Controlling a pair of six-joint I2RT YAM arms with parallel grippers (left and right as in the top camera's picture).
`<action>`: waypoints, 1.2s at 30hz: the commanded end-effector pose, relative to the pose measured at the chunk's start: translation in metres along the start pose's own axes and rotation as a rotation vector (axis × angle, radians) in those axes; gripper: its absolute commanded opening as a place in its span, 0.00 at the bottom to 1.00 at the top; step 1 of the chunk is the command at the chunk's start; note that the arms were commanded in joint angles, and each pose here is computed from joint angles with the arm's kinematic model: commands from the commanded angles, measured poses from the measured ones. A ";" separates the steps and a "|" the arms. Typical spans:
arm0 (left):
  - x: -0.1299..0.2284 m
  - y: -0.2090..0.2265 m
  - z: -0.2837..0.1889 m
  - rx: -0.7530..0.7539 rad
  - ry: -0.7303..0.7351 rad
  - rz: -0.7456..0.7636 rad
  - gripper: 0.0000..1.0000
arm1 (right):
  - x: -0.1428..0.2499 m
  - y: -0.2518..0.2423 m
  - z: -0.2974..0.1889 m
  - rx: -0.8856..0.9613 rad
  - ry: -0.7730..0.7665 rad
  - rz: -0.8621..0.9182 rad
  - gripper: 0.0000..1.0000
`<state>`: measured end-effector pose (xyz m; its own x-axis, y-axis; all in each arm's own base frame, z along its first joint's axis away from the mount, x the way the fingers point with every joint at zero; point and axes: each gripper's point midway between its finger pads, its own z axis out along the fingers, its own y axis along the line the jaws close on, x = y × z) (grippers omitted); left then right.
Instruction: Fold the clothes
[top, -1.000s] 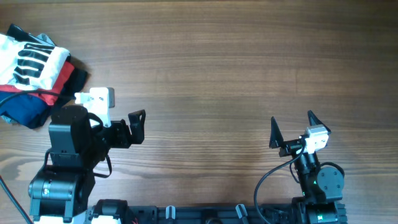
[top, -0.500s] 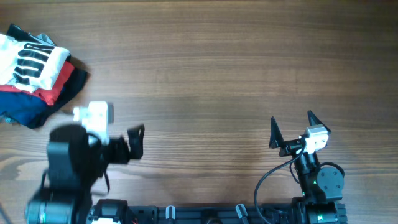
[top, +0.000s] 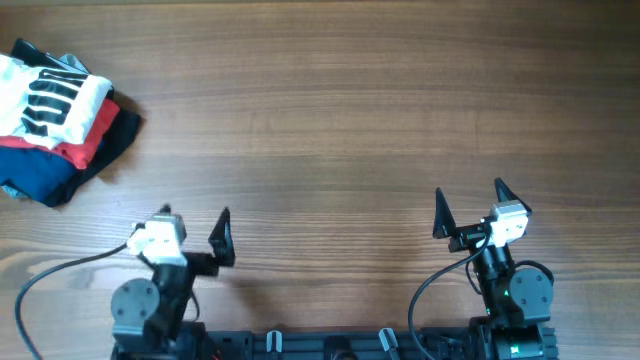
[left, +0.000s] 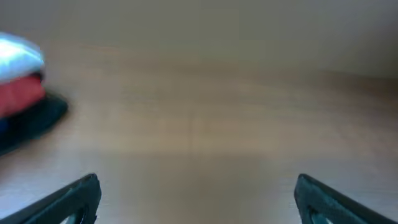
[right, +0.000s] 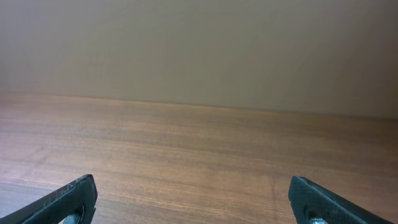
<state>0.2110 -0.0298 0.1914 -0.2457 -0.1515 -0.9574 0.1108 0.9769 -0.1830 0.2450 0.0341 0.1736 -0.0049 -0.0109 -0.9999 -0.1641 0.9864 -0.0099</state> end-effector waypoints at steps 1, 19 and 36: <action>-0.005 0.004 0.017 0.000 -0.126 0.035 1.00 | -0.002 0.001 0.000 -0.011 -0.007 -0.014 1.00; 0.025 0.008 0.040 0.015 -0.152 0.055 1.00 | -0.002 0.002 0.000 -0.011 -0.007 -0.014 1.00; 0.025 0.008 0.040 0.015 -0.152 0.055 1.00 | -0.002 0.001 0.000 -0.011 -0.007 -0.014 1.00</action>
<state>0.2445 -0.0302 0.1590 -0.0893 -0.1391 -0.9862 0.1277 0.9804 -0.1498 0.2449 0.0345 0.1734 -0.0052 -0.0139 -0.9999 -0.1664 0.9860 -0.0129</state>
